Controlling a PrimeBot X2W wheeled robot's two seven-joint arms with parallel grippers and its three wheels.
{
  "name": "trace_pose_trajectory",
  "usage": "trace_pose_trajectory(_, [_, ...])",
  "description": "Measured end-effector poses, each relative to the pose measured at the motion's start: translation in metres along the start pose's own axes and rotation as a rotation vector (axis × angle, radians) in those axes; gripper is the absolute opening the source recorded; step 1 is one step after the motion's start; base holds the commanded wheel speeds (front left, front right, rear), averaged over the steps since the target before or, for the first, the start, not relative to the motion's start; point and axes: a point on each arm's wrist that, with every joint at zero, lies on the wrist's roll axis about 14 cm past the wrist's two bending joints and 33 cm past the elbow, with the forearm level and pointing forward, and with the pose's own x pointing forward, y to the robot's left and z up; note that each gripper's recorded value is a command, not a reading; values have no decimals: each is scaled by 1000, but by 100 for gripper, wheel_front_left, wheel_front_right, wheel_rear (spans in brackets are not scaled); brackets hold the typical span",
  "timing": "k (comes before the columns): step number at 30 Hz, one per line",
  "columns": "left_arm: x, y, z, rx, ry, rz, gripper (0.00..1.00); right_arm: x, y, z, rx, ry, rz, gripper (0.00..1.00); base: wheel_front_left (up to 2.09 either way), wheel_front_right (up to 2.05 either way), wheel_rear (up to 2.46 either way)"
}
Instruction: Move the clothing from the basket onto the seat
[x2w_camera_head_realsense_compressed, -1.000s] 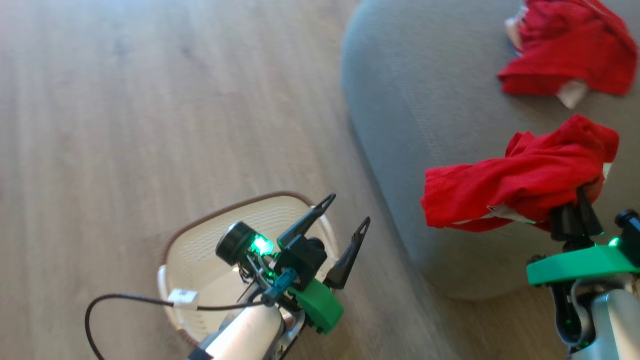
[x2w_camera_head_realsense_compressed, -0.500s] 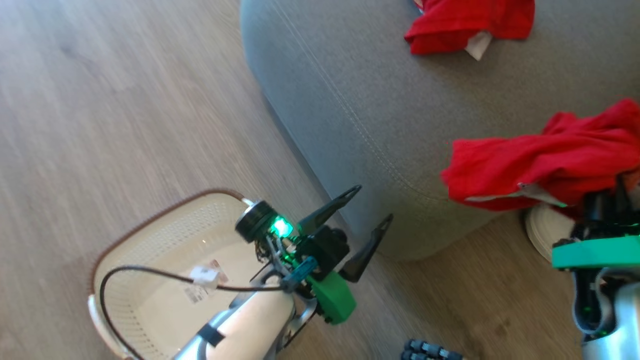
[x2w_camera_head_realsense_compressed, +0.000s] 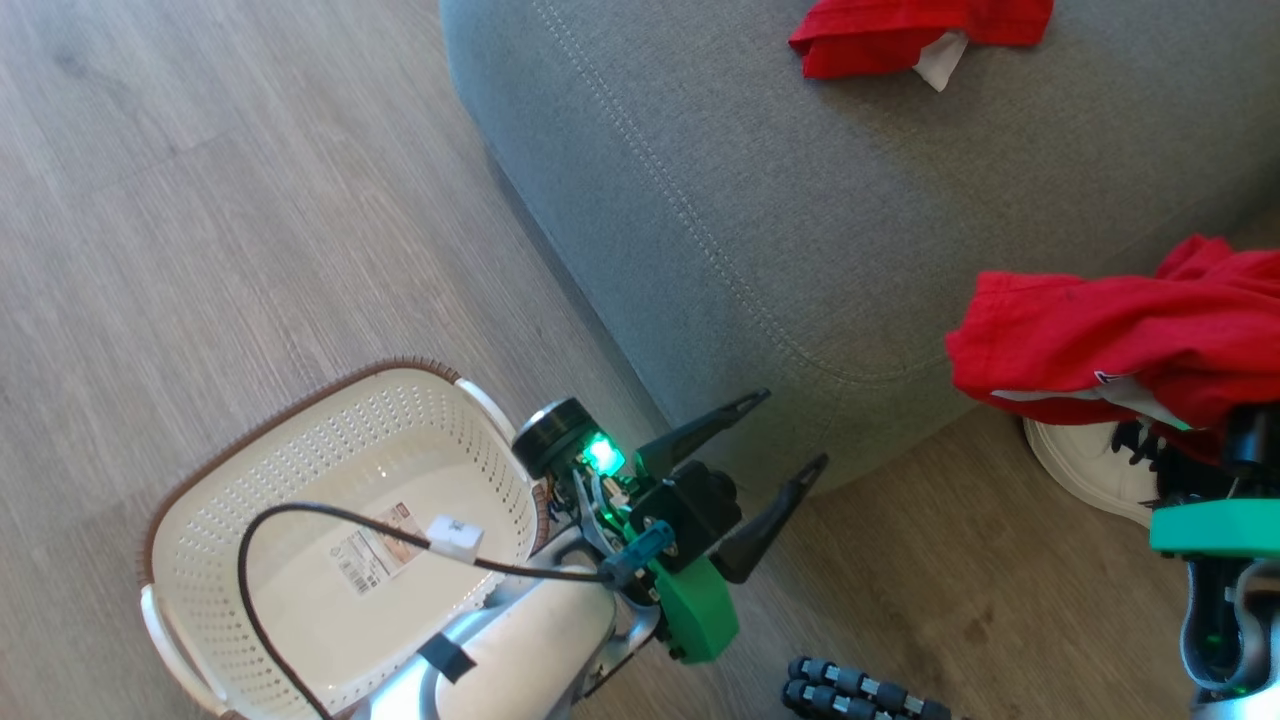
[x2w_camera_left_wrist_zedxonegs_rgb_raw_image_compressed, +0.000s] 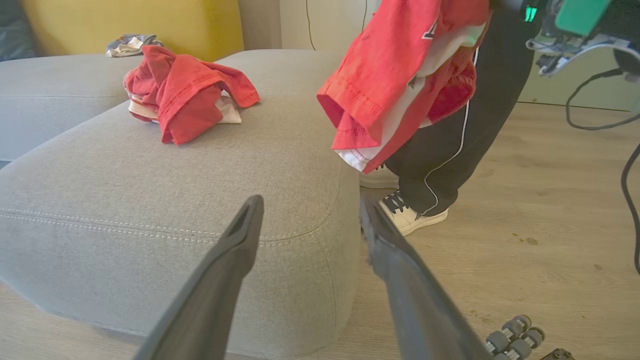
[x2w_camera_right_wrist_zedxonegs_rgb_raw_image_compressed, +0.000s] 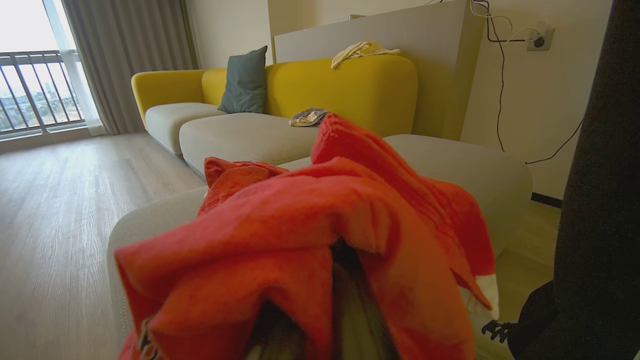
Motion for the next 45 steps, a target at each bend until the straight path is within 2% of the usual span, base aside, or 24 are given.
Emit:
trace_pose_trajectory(6, [2,3,-1,0,-6,2,100,4,-2,3,-15,-9,-9,0,0,0,0])
trace_pose_trajectory(11, [3,8,-8,-21,-3,6,100,24,2,16,-59,-48,17,0,0,0,0])
trace_pose_trajectory(17, [7,27,-26,-19,9,15,100,76,21,60,-162,-179,92,0,0,0,0])
trace_pose_trajectory(23, [9,36,-49,-33,23,-3,100,122,40,77,-211,-235,130,0,0,0,0])
trace_pose_trajectory(30, [2,50,-89,-56,70,-8,100,180,87,103,-251,-328,216,0,0,0,0])
trace_pose_trajectory(33, [-2,54,-104,-79,85,-1,100,200,104,104,-255,-335,242,0,0,0,0])
trace_pose_trajectory(37, [-8,61,-126,-67,114,-3,100,225,128,108,-377,-355,290,0,0,0,0])
trace_pose_trajectory(41, [-13,76,-136,-67,126,37,100,250,149,103,-355,-361,303,0,0,0,0])
trace_pose_trajectory(45, [-23,79,-148,-84,148,56,100,276,139,76,-298,-286,241,0,0,0,0])
